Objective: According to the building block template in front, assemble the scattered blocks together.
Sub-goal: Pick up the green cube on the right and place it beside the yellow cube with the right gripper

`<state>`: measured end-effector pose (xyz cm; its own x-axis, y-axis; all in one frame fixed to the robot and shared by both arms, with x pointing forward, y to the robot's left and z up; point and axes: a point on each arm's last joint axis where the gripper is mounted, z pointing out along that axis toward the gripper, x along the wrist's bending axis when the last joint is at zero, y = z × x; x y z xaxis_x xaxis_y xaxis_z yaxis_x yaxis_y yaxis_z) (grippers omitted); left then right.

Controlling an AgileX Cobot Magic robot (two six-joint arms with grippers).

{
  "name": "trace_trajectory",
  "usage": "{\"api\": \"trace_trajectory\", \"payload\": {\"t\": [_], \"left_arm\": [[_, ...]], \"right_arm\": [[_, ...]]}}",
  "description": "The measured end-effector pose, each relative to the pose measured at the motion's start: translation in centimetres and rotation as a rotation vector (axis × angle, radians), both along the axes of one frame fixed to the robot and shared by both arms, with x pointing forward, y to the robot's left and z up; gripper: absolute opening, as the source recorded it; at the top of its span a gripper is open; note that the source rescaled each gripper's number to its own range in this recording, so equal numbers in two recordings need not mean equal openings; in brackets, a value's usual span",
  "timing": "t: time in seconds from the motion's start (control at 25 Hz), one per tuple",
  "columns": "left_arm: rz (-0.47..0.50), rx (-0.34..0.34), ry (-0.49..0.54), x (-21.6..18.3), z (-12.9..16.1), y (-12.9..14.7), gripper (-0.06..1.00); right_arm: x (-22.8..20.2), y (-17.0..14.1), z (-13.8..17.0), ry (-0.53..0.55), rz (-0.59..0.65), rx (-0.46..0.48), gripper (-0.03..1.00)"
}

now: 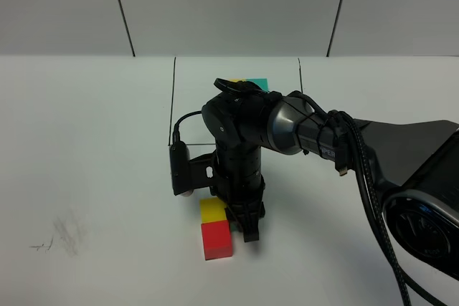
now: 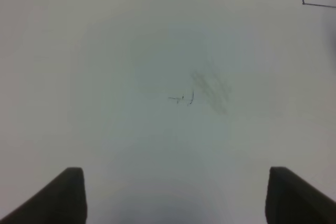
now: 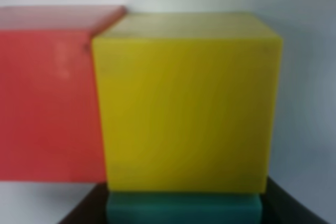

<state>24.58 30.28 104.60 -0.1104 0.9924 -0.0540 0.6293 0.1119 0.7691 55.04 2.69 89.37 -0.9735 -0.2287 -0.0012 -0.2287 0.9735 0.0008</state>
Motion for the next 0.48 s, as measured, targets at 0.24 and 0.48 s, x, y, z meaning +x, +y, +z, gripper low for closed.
{"api": "trace_trajectory", "payload": {"t": [0.24,0.48], "left_arm": [[0.0,0.0,0.0,0.0,0.0,0.0,1.0],[0.0,0.0,0.0,0.0,0.0,0.0,1.0]], "right_arm": [[0.09,0.09,-0.22,0.0,-0.046,0.0,0.5],[0.12,0.13,-0.3,0.001,-0.093,-0.001,0.5]]}}
